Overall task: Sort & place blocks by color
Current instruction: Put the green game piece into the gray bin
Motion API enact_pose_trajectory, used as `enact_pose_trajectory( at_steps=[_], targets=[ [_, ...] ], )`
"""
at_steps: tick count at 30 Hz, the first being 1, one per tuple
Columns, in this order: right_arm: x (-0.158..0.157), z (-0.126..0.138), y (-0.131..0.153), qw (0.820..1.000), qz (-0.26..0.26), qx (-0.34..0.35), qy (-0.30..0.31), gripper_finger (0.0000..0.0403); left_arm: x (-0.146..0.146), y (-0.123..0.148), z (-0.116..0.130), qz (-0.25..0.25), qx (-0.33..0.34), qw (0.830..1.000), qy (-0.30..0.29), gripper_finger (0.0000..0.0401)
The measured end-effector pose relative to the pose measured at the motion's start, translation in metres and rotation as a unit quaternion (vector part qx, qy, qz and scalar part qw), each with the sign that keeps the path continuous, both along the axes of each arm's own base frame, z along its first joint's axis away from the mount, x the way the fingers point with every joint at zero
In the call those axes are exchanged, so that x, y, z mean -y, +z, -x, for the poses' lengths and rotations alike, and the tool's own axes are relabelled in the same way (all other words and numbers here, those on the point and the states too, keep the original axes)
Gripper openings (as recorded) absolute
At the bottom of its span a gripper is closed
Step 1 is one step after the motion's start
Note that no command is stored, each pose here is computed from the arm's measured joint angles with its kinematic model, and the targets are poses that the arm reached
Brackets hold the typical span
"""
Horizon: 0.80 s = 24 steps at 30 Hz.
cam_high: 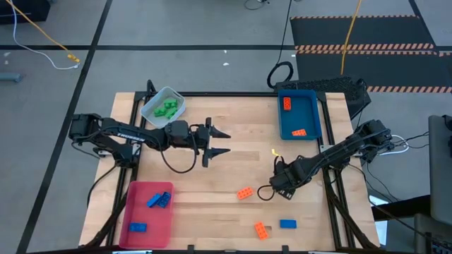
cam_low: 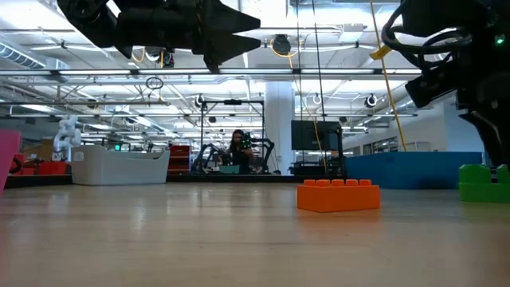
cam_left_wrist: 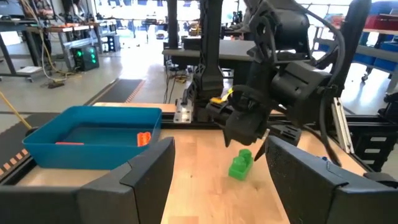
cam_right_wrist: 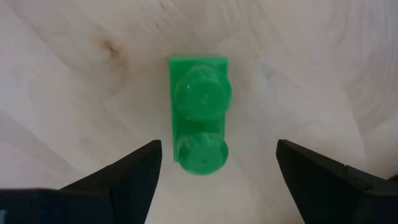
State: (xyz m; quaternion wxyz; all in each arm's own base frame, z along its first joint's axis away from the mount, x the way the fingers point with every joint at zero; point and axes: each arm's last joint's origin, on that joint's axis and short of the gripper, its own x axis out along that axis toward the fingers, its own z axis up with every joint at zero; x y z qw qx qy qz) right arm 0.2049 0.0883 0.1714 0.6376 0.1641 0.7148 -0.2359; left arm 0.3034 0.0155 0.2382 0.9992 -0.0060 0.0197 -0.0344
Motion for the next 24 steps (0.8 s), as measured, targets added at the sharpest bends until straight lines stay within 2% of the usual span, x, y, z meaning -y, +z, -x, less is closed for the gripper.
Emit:
enact_pose_trajectory(
  at_steps=[8, 13, 24],
  targets=[
    [0.001, 0.001, -0.007, 1.000, 0.005, 0.013, 0.000, 0.0313, 0.000, 0.000, 0.000, -0.004, 0.000, 1.000, 0.000, 0.0251],
    [0.001, 0.002, -0.012, 1.000, 0.003, 0.019, 0.000, 0.0313, 0.000, 0.000, 0.000, -0.027, 0.002, 1.000, -0.001, 0.0250],
    [0.002, 0.002, -0.014, 1.000, 0.015, 0.027, 0.003, 0.0313, 0.000, 0.000, 0.000, -0.028, 0.003, 1.000, 0.000, 0.0251]
  ],
)
